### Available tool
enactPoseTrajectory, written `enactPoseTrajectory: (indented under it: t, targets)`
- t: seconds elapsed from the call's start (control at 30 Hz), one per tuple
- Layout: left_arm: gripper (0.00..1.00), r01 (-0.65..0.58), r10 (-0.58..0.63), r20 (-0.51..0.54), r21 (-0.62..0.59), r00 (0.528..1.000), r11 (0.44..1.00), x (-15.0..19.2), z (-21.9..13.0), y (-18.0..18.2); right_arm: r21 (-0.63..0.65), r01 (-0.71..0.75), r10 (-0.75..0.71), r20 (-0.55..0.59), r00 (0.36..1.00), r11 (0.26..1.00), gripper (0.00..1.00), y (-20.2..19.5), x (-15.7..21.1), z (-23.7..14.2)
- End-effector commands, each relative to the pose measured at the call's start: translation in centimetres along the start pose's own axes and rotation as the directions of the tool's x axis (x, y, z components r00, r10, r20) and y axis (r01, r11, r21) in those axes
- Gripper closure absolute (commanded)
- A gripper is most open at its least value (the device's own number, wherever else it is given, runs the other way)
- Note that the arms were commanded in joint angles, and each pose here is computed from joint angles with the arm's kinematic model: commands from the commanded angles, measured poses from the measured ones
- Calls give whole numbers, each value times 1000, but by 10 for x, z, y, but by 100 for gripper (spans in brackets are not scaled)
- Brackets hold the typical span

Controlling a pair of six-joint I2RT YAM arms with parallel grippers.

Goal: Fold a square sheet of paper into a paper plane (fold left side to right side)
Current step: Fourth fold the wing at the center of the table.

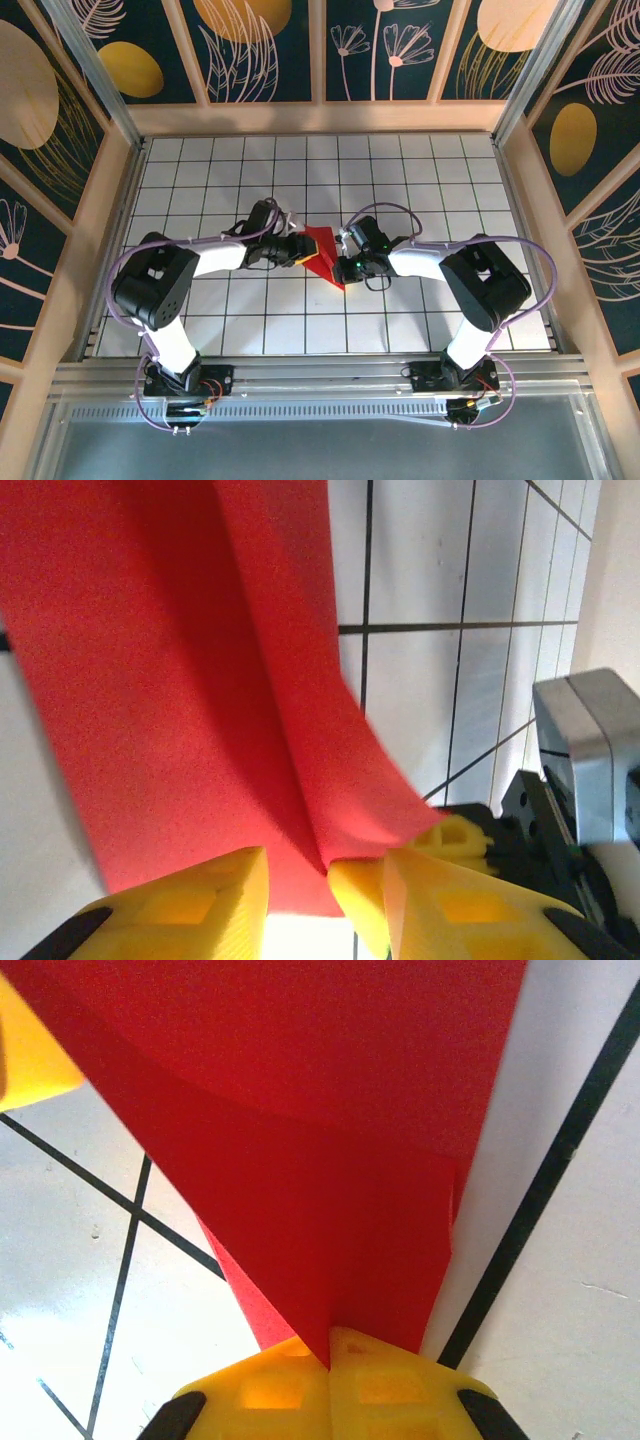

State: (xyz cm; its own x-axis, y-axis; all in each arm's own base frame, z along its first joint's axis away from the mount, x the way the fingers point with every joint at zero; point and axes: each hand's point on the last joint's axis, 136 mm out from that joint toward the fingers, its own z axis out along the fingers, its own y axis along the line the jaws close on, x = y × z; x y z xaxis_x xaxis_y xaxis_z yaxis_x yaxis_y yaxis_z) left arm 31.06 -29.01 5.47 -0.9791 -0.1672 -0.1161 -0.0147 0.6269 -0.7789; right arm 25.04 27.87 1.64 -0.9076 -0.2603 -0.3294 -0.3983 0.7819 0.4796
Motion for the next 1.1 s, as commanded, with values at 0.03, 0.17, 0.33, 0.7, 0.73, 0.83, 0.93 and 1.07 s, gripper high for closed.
enactPoseTrajectory:
  t: [0.03,0.17,0.33,0.7,0.73,0.83,0.93,1.07]
  targets:
    - [64,3,-3,5,3,1000,1000,-9,10,-4,58,-65,73,-138,988,996,92,-21,43,13]
    - [62,1,-1,7,-34,1000,999,-15,16,2,58,-62,70,-139,988,996,92,-21,44,13]
    - [58,10,-9,12,-53,1000,999,-20,22,7,60,-61,69,-143,987,996,92,-22,46,12]
    - [58,4,-2,10,-137,1000,991,-27,30,22,56,-54,61,-141,988,997,91,-21,45,12]
    - [58,4,-3,9,-144,1000,990,-28,31,23,54,-53,60,-140,988,997,91,-20,44,12]
    - [58,4,-4,-1,-166,1000,986,-28,34,29,47,-49,55,-138,989,998,91,-19,43,12]
    - [58,2,-3,-6,-197,1000,980,-28,36,36,39,-47,51,-132,990,998,89,-16,40,11]
    - [58,-3,-2,-21,-238,1000,971,-26,37,46,14,-36,38,-110,993,999,84,-9,32,7]
